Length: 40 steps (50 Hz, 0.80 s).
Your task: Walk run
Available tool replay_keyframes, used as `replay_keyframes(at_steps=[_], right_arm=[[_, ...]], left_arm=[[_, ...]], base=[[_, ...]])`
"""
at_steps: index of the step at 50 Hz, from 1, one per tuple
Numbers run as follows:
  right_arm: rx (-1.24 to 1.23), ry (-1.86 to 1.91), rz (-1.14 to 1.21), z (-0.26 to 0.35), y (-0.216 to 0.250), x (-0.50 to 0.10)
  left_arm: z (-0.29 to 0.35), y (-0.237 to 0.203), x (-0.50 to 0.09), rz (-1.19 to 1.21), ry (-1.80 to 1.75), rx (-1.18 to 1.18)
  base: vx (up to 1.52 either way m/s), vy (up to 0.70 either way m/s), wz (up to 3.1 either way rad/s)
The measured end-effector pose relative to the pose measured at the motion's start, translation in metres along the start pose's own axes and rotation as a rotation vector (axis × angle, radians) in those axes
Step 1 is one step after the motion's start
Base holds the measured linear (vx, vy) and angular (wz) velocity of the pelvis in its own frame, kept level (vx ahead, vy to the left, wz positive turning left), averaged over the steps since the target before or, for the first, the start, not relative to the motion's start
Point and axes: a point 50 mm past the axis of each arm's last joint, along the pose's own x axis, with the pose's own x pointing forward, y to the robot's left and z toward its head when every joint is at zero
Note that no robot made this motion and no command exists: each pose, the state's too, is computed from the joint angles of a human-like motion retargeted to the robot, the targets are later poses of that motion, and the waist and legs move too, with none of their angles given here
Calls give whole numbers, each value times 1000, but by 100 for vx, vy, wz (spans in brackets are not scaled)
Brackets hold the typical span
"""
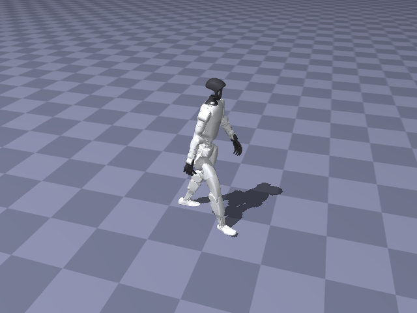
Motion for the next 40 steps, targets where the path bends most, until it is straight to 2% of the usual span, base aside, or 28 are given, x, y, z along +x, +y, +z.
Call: replay_keyframes(at_steps=[5,9,13,21,28,32,40], right_arm=[[19,-9,-59,8,-8,-2],[-1,-60,-98,24,-11,-3],[-68,-119,-100,52,-15,-6],[-290,-331,-252,138,-25,-29],[-443,-506,-301,187,-21,-50],[-485,-505,-286,180,-18,-46],[-459,-189,-220,87,-18,-12]], left_arm=[[-39,-36,-6,-99,93,9],[-90,-81,-22,-227,283,80],[-117,-101,-36,-293,411,124],[-155,-148,-68,-405,580,-110],[-167,-166,-84,-516,697,-130],[-157,-167,-78,-542,676,-225],[-142,-144,-59,-399,574,-239]], base=[[111,-13,41],[97,-8,5],[79,-10,23],[64,-3,-26],[68,7,-32],[90,16,-48],[95,20,-63]])
